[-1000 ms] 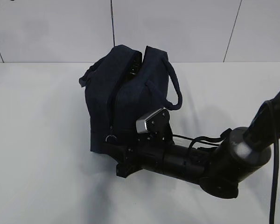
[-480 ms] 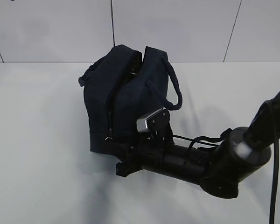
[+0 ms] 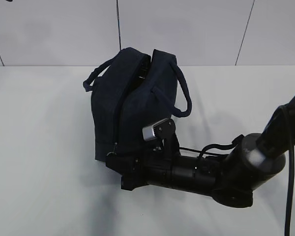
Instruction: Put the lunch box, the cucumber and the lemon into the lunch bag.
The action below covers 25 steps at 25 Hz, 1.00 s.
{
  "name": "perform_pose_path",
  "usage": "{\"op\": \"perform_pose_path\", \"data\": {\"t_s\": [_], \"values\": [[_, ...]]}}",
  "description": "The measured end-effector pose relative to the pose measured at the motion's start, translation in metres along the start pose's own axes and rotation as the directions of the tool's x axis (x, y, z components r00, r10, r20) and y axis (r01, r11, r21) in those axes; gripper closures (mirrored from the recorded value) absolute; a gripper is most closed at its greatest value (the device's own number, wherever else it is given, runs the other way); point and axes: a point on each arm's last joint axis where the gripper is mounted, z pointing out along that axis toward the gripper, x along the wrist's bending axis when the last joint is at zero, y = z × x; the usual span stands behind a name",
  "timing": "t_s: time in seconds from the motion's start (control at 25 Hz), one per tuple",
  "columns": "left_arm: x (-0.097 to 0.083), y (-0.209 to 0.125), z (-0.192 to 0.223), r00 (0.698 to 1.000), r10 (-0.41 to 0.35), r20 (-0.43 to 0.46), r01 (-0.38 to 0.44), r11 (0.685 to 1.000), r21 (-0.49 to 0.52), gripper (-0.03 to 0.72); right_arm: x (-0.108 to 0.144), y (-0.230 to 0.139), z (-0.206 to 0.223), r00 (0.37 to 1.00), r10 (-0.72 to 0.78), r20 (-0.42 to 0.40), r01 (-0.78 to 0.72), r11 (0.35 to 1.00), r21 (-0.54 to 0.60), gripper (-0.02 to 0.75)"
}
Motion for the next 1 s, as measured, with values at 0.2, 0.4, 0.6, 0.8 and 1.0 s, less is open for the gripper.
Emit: {"op": "perform_pose_path", "data": {"t_s": [0.2,0.4,0.6,0.8,1.0], "values": [[0.002,0.0,0.0,1.0,0.008,-0.023,-0.008,1.0,0.003,0.446,0.002,-0.001,0.0,0.997,0.069,-0.023,-0.068,0.998,0.018,0.738],[0.004,0.0,0.0,0.999,0.013,-0.039,-0.013,1.0,0.005,0.446,0.006,0.004,-0.001,0.997,0.076,-0.034,-0.075,0.997,0.033,0.738],[0.004,0.0,0.0,0.999,0.014,-0.043,-0.014,1.0,0.005,0.446,0.011,0.018,-0.003,0.999,0.039,-0.026,-0.037,0.998,0.049,0.738],[0.005,0.0,0.0,0.998,0.018,-0.055,-0.018,1.0,0.006,0.446,0.016,0.03,-0.007,1.0,-0.013,-0.01,0.014,0.996,0.09,0.738],[0.006,-0.001,0.0,0.998,0.021,-0.062,-0.02,1.0,0.007,0.446,0.022,0.045,-0.014,0.996,-0.084,0.022,0.08,0.985,0.152,0.738]]}}
